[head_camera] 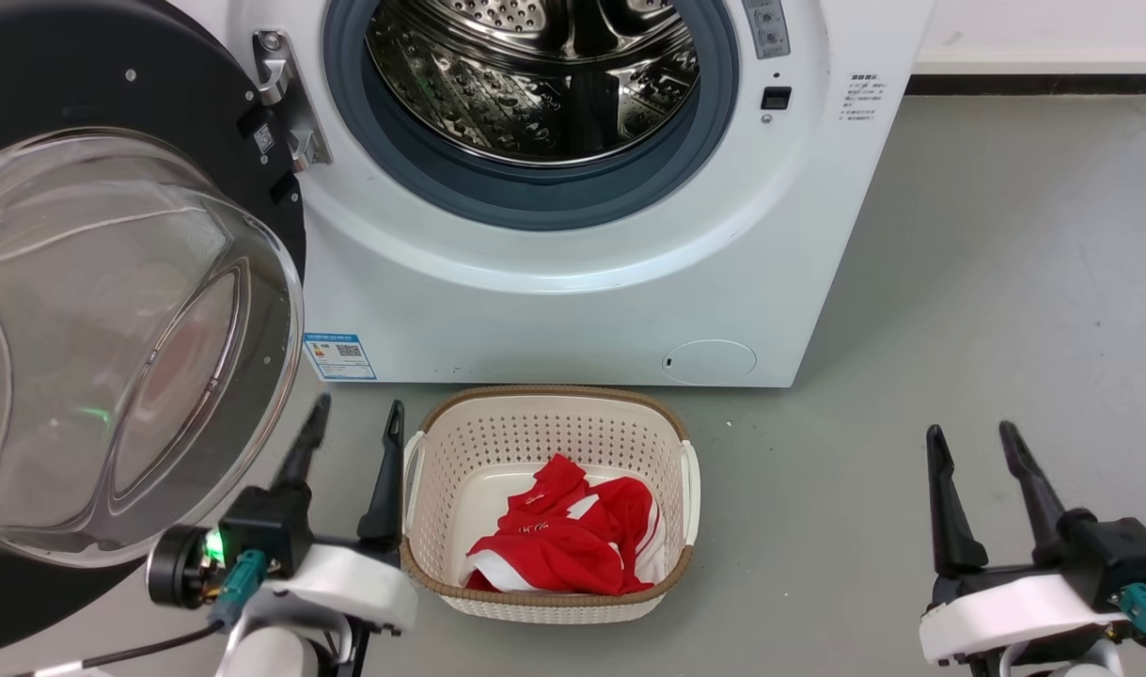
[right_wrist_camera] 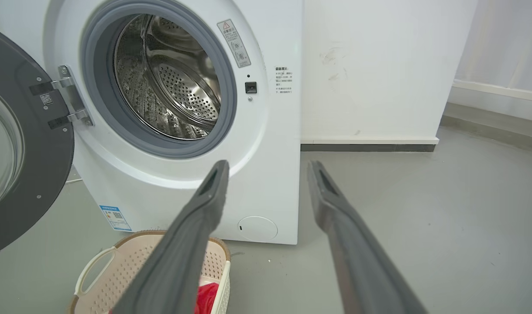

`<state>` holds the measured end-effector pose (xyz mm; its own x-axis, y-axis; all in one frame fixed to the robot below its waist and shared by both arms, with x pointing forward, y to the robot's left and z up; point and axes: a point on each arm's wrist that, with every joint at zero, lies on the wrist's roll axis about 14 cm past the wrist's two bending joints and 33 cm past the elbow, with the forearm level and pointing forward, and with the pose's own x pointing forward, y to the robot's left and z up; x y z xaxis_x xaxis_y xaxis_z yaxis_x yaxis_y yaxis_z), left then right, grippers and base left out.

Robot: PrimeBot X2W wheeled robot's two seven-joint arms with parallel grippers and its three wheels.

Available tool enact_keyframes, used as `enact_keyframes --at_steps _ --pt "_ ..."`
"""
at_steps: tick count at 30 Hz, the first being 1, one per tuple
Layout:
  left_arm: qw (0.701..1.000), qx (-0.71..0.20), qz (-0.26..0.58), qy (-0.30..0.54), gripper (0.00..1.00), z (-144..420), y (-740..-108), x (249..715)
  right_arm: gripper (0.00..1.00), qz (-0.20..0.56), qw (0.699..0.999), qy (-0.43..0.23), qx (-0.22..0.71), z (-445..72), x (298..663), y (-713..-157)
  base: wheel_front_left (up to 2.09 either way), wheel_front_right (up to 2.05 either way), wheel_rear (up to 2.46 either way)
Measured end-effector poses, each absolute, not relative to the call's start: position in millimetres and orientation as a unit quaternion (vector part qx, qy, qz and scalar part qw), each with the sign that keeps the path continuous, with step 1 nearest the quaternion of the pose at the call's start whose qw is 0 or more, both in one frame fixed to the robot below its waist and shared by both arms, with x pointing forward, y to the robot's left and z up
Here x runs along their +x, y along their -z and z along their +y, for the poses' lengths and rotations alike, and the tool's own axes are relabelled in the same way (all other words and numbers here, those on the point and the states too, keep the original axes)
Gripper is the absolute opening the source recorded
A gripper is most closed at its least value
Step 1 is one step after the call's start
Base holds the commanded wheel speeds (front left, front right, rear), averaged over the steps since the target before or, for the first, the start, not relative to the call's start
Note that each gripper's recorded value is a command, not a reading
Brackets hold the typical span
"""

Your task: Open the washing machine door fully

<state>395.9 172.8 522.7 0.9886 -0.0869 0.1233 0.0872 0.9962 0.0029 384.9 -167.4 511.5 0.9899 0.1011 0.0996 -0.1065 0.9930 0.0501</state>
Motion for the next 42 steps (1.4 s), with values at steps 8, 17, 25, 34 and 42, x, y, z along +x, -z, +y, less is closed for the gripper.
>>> enact_keyframes --at_steps 8,17,25,34,42 --pt "0.999 -0.044 -0.007 0.026 0.00 178.8 -492.5 386.6 0.00 -0.013 0.997 -0.040 0.066 -171.5 379.1 -491.5 0.00 0.00 0.00" --pt "0.988 -0.152 0.006 0.001 0.00 188.1 -490.4 387.1 0.00 0.005 0.985 -0.015 0.171 -179.7 378.6 -486.2 0.00 0.00 0.00" --pt "0.975 -0.222 0.013 -0.011 0.00 191.7 -489.1 387.2 0.00 0.009 0.971 -0.003 0.239 -184.1 380.8 -486.6 0.00 0.00 0.00" --pt "0.956 -0.293 0.019 -0.023 0.00 196.4 -487.5 387.1 0.00 0.017 0.952 0.009 0.306 -188.0 381.4 -484.5 0.00 0.00 0.00" --pt "0.936 -0.350 0.022 -0.027 0.00 197.4 -486.9 387.1 0.00 0.018 0.932 0.015 0.361 -190.3 383.8 -485.9 0.00 0.00 0.00"
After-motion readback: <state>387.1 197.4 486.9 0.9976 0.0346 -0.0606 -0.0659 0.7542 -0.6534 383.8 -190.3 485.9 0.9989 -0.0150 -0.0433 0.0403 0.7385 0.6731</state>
